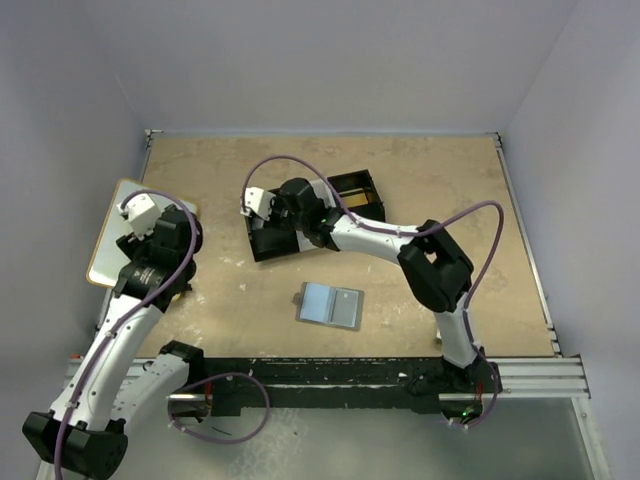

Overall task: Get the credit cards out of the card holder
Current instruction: Place the credit card in the storage box.

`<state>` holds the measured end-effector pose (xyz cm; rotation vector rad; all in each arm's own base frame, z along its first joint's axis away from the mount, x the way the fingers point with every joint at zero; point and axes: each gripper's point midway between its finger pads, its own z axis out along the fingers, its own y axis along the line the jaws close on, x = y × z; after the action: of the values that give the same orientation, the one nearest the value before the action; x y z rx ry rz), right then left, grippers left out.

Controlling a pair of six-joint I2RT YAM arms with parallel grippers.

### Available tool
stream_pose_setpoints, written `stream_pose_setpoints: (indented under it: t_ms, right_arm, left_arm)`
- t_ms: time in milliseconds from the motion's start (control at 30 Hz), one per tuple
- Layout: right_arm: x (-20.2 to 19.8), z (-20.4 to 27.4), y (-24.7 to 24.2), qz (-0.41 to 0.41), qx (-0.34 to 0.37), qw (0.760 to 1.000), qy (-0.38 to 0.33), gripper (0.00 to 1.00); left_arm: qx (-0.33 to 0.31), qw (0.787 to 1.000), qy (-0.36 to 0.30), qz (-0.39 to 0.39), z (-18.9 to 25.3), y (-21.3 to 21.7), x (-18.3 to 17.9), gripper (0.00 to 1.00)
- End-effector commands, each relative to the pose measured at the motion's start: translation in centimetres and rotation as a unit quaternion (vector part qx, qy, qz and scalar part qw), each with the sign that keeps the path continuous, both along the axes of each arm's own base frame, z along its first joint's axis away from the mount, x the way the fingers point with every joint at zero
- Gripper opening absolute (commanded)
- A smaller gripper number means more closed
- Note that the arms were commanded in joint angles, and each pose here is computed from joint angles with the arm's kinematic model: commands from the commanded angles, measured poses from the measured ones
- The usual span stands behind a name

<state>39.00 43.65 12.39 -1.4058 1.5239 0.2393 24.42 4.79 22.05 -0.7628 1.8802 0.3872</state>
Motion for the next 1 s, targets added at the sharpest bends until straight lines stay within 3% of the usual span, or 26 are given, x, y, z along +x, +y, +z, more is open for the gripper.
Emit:
stream_pose_setpoints:
  t_ms: [0, 233, 600, 967]
  right_arm:
    - [2.5, 4.4, 1.8, 0.021, 0.023, 0.994, -0.109, 0.0]
    - [4.0, 2.2, 1.7, 0.006, -0.013, 0.992, -0.126, 0.0]
    - [4.5, -0.8, 2.9, 0.045, -0.053, 0.989, -0.129, 0.0]
    - [5.9, -2.1, 2.8, 0.028, -0.065, 0.987, -0.142, 0.0]
  left_arm:
    - [-0.008, 0.999, -0.044, 0.014, 1.7, 0.4, -0.2, 0.77]
    - [-0.013, 0.997, -0.079, 0.025, 2.9, 1.0, -1.2, 0.77]
    - [-0.007, 0.997, -0.069, 0.034, 2.7, 1.3, -1.2, 0.77]
    - [-0.007, 0.997, -0.072, 0.034, 2.8, 1.3, -1.3, 0.77]
